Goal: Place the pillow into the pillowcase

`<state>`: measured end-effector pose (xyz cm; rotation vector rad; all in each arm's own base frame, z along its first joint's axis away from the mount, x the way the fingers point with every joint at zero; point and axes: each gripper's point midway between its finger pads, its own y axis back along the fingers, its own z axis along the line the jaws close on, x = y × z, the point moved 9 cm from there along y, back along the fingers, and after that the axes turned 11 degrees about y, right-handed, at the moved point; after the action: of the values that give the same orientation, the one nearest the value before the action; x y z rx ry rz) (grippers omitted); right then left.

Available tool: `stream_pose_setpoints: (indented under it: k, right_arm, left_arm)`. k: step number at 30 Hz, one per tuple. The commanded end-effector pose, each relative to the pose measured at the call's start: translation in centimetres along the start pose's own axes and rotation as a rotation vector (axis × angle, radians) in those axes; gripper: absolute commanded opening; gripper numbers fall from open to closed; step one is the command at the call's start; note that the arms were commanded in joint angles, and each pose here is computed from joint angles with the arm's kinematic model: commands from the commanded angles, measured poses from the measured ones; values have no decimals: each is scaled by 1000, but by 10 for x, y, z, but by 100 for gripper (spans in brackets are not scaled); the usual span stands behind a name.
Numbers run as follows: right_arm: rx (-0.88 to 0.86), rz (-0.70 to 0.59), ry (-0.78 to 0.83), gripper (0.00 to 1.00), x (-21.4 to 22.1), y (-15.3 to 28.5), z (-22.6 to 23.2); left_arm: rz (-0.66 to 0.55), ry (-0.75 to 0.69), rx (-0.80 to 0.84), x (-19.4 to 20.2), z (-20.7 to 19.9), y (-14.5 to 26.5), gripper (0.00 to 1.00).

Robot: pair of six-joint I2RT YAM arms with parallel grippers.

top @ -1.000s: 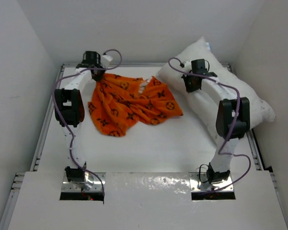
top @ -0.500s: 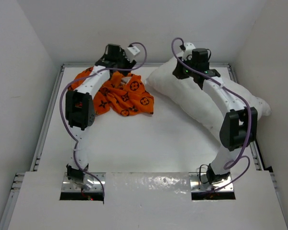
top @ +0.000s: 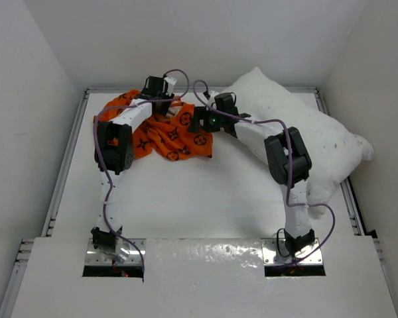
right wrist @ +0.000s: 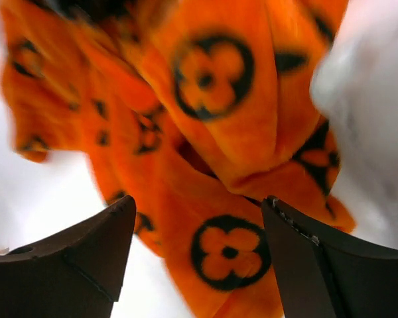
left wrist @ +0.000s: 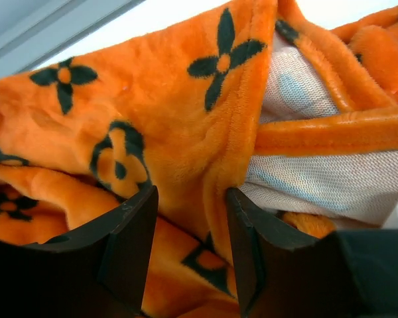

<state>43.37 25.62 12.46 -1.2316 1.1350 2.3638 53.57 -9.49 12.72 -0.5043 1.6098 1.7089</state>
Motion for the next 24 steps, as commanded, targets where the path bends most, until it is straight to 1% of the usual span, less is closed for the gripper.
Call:
stream_pose_setpoints:
  k: [1,3,4,5,6,8,9,10,11,12,13,14,15,16,17,18,19,20,21,22,23,24]
  right_arm:
    - [22,-4,-12,77,4,-18,1]
    - [104,24,-6,77,10,-25,-7]
    - [130,70,-15,76,21,-28,-11]
    - [146,84,0,73,24,-29,-14]
    - [156,95,5,55,25,-29,-16]
    - [153,127,23,27,29,-25,-16]
    - [128,141,31,4,30,-23,-13]
    - [112,158,36,0,31,-18,-10]
    - [89,160,62,0,29,-7,-5]
    - [24,173,81,0,31,1,3]
    - [-11,177,117,0,30,10,9]
    - [-51,180,211,0,30,29,18]
    - [-118,209,247,0,35,41,30]
    - [-146,213,289,0,36,52,36]
    - [-172,203,358,0,34,72,44]
    - [-192,223,360,9,36,84,50]
    - [-199,217,386,37,32,94,53]
    - [-194,167,423,50,11,112,59]
    - [-185,157,429,68,0,123,63]
    - [-141,83,462,90,-29,134,65]
    - [-83,23,457,99,-48,145,55]
    - [-23,-63,445,99,-72,153,47]
  left_arm:
    - [-44,36,-19,-1,-6,0,45]
    - [-30,38,-31,8,-8,-7,45]
    - [-27,41,-34,10,-7,-9,45]
    - [-28,49,-23,11,-10,-11,45]
    - [-28,55,-9,12,-11,-13,45]
    - [-39,77,25,11,-15,-15,43]
    - [-42,90,28,11,-15,-17,32]
    - [-46,101,28,10,-13,-18,23]
    - [-50,137,20,9,-12,-18,0]
    - [-64,167,12,4,-7,-19,0]
    - [-70,203,1,2,6,-19,0]
    - [-81,253,20,-4,12,-17,0]
    - [-110,284,28,-18,23,-11,0]
    - [-126,317,24,-24,44,-6,0]
    - [-181,310,58,-45,52,9,0]
    - [-181,290,60,-50,60,18,0]
    - [-203,222,77,-58,62,28,0]
    - [-233,190,100,-71,62,49,0]
    - [-247,152,136,-75,57,58,0]
    - [-266,80,217,-79,50,69,0]
    - [-280,41,257,-82,44,86,0]
    - [-265,-7,301,-79,30,93,0]
